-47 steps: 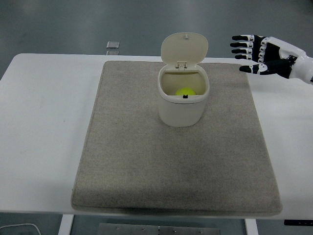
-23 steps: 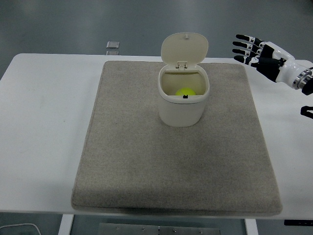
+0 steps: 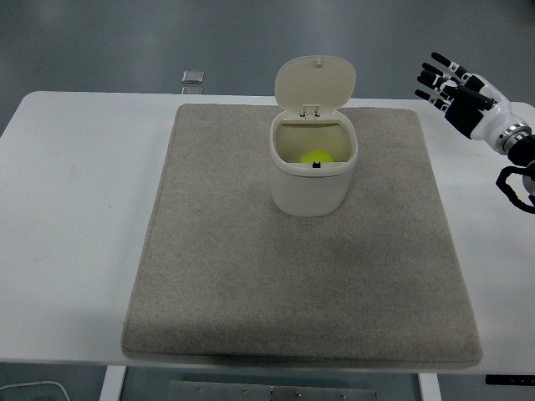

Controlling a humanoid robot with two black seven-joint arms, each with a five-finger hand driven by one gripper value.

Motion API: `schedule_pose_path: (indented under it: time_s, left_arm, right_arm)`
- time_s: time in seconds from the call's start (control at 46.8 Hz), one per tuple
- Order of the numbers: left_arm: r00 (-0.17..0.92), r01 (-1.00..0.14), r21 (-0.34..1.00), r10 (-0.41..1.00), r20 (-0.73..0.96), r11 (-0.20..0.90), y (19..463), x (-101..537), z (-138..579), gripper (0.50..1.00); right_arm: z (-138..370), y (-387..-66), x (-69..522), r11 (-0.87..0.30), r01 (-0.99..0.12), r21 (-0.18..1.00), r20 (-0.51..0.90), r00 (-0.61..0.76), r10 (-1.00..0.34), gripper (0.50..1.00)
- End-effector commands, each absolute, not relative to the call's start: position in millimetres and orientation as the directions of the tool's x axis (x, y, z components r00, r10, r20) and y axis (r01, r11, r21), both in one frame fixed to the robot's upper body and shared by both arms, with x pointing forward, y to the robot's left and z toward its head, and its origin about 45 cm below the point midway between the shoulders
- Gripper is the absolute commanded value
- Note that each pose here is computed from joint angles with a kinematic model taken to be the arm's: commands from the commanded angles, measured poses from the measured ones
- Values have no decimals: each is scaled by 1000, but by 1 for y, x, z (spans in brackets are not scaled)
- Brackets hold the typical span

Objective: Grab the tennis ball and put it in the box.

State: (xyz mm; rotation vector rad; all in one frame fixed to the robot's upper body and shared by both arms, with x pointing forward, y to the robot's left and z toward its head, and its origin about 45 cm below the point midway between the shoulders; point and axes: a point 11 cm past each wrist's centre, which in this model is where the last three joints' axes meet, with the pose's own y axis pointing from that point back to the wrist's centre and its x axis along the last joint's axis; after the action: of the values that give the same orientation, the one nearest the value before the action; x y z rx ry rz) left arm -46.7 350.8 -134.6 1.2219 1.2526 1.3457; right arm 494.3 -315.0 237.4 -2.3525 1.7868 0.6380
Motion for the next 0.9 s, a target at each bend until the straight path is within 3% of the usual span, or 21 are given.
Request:
schedule_pose_path:
  time_s: [0.0,0.171,0.876]
  left_arm:
    - [-106,11,997,991,82,-82,351,-47,-135,992]
    - [-106,11,997,991,81,-80,350,-47,-135,992]
    - [-106,11,997,991,82,-82,351,-47,-135,992]
  right_arm:
    - [234,-311,494,-309,-936,169,-427,213,-879,899]
    - [224,-306,490,-337,-912,236,-461,200,-865,899]
    - [232,-310,492,-318,-932,177,-526,183,-830,911]
